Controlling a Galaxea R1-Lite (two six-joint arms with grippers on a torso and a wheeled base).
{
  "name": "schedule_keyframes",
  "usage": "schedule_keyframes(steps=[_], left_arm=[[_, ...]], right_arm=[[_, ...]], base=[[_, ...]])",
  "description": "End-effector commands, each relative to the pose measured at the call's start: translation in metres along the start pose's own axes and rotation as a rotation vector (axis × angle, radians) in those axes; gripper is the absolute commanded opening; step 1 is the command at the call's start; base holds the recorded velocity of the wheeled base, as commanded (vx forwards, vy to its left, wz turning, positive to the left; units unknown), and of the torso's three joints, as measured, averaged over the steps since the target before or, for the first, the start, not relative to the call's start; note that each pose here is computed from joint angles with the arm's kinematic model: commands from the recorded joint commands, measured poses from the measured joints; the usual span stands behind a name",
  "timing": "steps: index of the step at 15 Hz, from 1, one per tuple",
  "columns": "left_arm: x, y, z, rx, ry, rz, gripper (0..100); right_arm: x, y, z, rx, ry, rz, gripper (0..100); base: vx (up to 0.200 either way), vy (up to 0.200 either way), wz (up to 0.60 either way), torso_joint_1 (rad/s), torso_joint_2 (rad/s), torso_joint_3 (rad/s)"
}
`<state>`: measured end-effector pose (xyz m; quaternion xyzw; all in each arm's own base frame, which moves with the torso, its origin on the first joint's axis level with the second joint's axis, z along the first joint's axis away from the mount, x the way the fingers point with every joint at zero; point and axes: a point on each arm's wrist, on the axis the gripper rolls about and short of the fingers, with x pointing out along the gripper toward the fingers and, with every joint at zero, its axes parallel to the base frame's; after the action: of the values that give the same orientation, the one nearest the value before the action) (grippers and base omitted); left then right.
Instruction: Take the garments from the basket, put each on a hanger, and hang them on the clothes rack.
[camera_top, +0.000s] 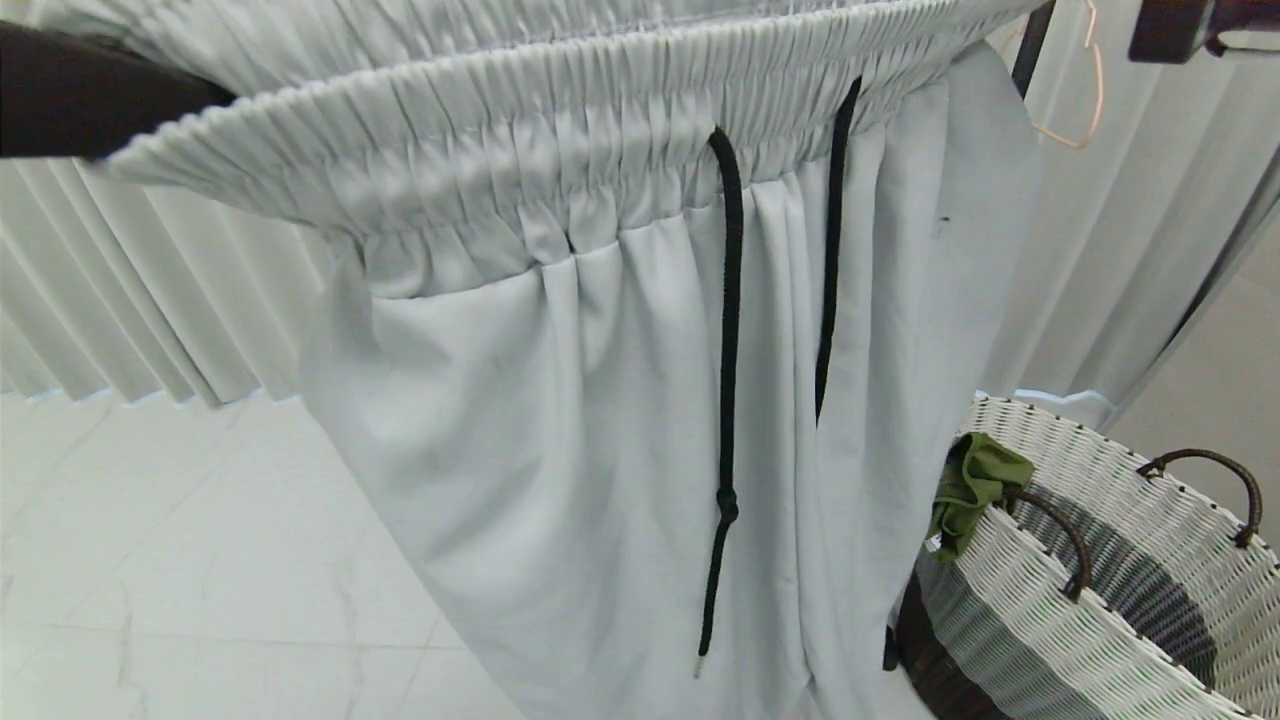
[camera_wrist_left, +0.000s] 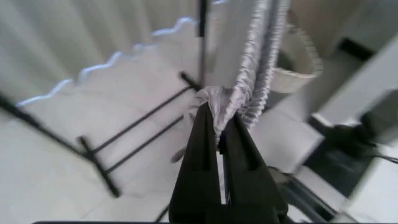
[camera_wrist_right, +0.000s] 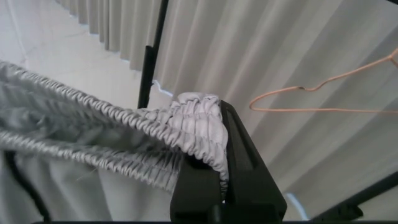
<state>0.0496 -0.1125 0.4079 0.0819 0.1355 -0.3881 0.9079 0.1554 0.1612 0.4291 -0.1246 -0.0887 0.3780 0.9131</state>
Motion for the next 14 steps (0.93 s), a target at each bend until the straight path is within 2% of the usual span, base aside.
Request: schedule_keyframes(steps=[1,4,6,7,9,10,11,12,14], left_arm=[[-0.013,-0.006,-0.001,-0.006,-0.022,-0.092,0],[-0.012,-0.007,-0.002,-0.001,-0.019,-0.098,0],[-0.008,-0.006,0.001,0.005,-0.020,-0.067,0],[-0.003,-0.005,0.006,0.012,-0.027,-0.023,0],[0.014,0.008,0.029,0.011,-0.070,0.133,0],[0.035,0.013,0.029,0.050,-0.026,0.200,0],[0.043,0.022,0.032,0.068,-0.028,0.260,0],[0.046,0.028,0.034,0.065,-0.043,0.301,0],[0.050,0.029,0.035,0.062,-0.043,0.309,0]], right_arm=[[0.018,0.002,-0.007,0.000,0.024,0.008,0],[0.014,0.001,-0.006,-0.001,0.028,-0.002,0],[0.006,-0.005,-0.002,-0.003,0.031,-0.036,0],[0.002,-0.007,0.003,-0.005,0.027,-0.053,0],[-0.015,-0.014,0.020,-0.006,0.055,-0.089,0],[-0.017,-0.013,0.016,-0.007,0.108,-0.086,0],[-0.024,-0.013,0.017,-0.004,0.120,-0.092,0],[-0.033,-0.013,0.018,0.001,0.129,-0.096,0],[-0.042,-0.012,0.015,0.012,0.149,-0.089,0]], base=[[0.000,0.000,0.00,0.000,0.00,0.000],[0.000,0.000,0.00,0.000,0.00,0.000],[0.000,0.000,0.00,0.000,0.00,0.000],[0.000,0.000,0.00,0.000,0.00,0.000],[0.000,0.000,0.00,0.000,0.00,0.000],[0.000,0.000,0.00,0.000,0.00,0.000],[0.000,0.000,0.00,0.000,0.00,0.000],[0.000,0.000,0.00,0.000,0.00,0.000],[0.000,0.000,0.00,0.000,0.00,0.000]])
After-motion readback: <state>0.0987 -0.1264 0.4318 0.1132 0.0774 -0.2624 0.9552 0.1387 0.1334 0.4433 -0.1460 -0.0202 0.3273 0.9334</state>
